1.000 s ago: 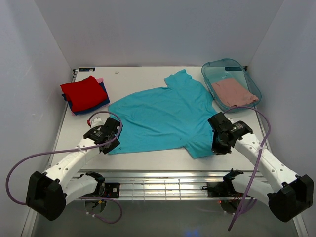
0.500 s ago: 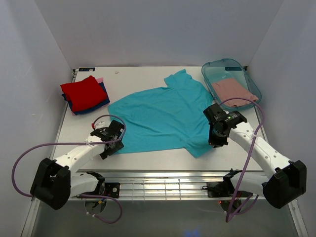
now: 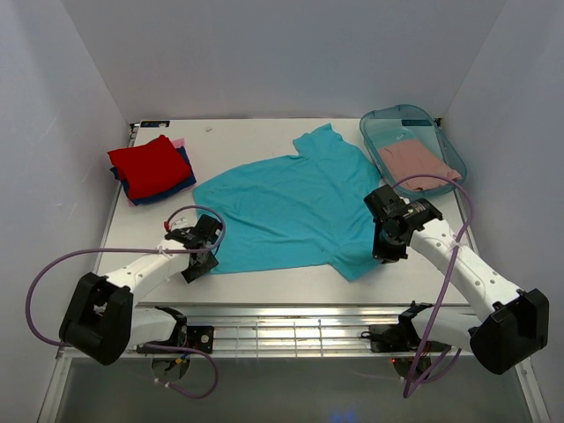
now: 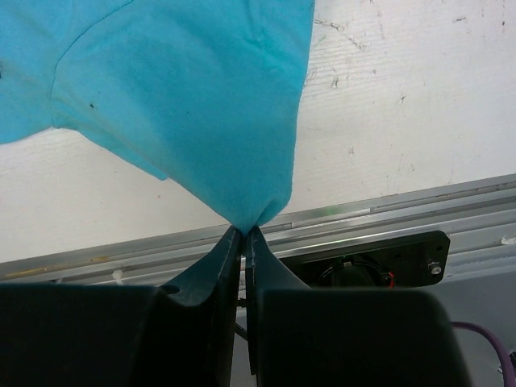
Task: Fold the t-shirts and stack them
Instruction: Grap the side of the flattened tshirt closest away from the robot with both arms, then fold the flattened tshirt in 1/3 of the way
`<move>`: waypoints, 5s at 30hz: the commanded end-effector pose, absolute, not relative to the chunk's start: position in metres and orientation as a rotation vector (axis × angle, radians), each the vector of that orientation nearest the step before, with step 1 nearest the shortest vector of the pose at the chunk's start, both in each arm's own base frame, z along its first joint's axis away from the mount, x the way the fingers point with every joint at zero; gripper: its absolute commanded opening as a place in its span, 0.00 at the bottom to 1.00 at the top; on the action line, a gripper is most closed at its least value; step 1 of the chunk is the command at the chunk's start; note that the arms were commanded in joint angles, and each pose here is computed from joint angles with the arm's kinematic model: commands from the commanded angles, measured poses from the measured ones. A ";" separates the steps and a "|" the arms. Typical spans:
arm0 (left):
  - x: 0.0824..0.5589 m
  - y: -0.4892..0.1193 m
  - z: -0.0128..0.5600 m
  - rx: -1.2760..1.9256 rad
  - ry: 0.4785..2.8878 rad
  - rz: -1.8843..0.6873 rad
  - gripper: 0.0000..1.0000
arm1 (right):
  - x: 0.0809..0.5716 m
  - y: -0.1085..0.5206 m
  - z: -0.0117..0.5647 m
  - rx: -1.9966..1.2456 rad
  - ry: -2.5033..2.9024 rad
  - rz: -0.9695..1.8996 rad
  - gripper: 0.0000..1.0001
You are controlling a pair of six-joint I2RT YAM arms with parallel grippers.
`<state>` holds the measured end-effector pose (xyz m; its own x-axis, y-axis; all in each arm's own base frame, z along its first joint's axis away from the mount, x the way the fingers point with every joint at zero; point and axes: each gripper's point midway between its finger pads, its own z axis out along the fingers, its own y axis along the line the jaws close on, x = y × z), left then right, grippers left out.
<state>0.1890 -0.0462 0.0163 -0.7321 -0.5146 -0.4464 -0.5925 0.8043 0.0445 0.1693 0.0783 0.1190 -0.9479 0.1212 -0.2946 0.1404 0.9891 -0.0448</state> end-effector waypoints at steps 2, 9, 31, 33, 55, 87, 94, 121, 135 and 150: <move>0.190 -0.047 0.006 -0.855 2.590 0.274 0.57 | 0.172 0.078 0.129 0.194 2.797 -0.074 0.08; 0.178 -0.049 -0.008 -0.872 2.632 0.262 0.31 | 0.168 0.074 0.131 0.209 2.785 -0.083 0.08; 0.250 -0.086 0.095 -0.736 2.505 0.007 0.12 | 0.273 0.084 0.148 0.082 2.696 -0.334 0.08; 0.252 -0.087 0.091 -0.723 2.525 0.016 0.11 | 0.284 0.084 0.144 0.062 2.705 -0.359 0.08; 0.328 -0.059 0.102 -0.784 2.471 -0.027 0.06 | 0.404 0.077 0.128 -0.005 2.727 -0.428 0.08; 0.341 -0.065 0.135 -0.751 2.344 -0.016 0.69 | 0.402 0.130 0.119 -0.101 2.712 -0.050 0.49; 0.325 -0.071 0.097 -0.767 2.456 -0.009 0.62 | 0.390 0.154 0.087 -0.183 2.782 0.076 0.48; 0.327 -0.074 0.062 -0.755 2.548 0.048 0.60 | 0.351 0.161 0.040 -0.340 2.940 -0.051 0.43; 0.327 -0.071 0.073 -0.742 2.524 0.048 0.60 | 0.410 0.169 0.071 -0.355 2.784 -0.140 0.08; 0.313 -0.065 0.082 -0.726 2.524 0.063 0.59 | 0.481 0.201 0.114 -0.410 2.434 -0.054 0.49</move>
